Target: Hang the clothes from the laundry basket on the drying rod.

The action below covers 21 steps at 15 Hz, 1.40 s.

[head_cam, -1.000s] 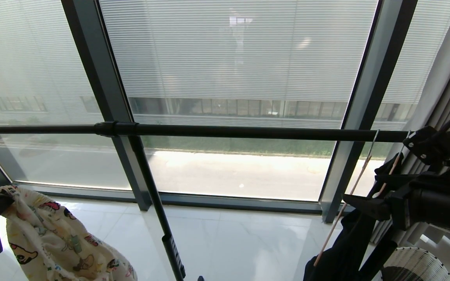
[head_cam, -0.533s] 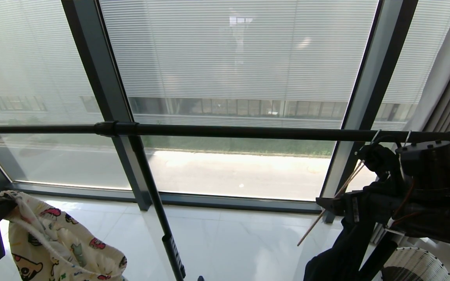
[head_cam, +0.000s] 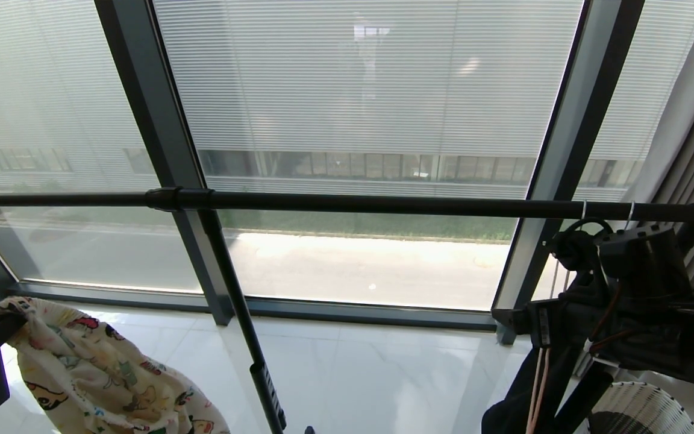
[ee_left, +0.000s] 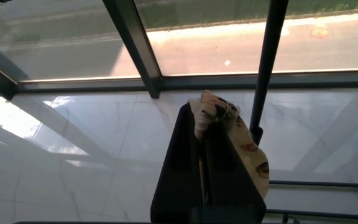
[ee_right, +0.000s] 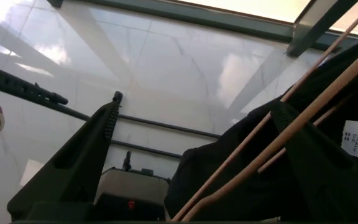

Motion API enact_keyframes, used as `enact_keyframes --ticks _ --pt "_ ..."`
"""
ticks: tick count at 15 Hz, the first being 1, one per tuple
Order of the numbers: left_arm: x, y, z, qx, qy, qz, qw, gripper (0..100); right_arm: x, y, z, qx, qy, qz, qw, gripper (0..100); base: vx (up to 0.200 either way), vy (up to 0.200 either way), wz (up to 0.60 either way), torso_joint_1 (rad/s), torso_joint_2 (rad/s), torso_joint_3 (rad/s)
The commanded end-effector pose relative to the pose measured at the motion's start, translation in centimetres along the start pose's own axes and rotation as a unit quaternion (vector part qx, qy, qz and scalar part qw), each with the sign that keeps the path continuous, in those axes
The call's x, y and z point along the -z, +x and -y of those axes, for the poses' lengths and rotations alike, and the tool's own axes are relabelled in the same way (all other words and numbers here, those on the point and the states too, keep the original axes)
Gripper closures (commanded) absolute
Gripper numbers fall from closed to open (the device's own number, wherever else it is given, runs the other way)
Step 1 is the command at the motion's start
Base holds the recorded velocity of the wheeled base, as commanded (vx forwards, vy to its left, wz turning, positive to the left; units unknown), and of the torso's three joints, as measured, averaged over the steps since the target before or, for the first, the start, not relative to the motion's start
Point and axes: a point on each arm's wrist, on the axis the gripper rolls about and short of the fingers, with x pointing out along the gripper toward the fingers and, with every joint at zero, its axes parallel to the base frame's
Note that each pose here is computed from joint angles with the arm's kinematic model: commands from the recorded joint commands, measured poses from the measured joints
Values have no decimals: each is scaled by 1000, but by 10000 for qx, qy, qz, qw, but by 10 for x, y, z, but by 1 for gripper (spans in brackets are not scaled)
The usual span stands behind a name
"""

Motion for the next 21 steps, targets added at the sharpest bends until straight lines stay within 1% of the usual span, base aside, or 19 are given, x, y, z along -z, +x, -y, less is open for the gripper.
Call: enact_keyframes --ticks 1,4,7,12,14,17,20,21 --pt "0 0 0 -6 0 0 10000 100 -1 -3 3 109 26 52 9999 0 0 0 0 0 0 0" --pt "0 0 0 -8 -8 8 10000 100 2 -3 9 315 48 10 9995 0 0 0 0 0 0 0" --pt "0 0 0 -8 -8 8 10000 100 18 -6 17 436 29 -195 9989 0 0 0 0 0 0 0" --pt "0 -1 0 -10 0 15 10000 100 32 -8 22 509 2 -392 9979 0 0 0 0 0 0 0" --pt "0 -1 0 -11 7 23 10000 100 34 -7 24 524 32 -362 9980 0 0 0 0 0 0 0" --pt "-1 -1 0 -13 15 30 10000 100 31 -5 25 514 99 -201 9984 0 0 0 0 0 0 0" --pt "-1 -1 0 -15 22 38 10000 100 35 -5 26 536 83 -258 9982 0 0 0 0 0 0 0" --pt "-1 -1 0 -15 22 38 10000 100 36 -5 27 538 82 -265 9982 100 0 0 0 0 0 0"
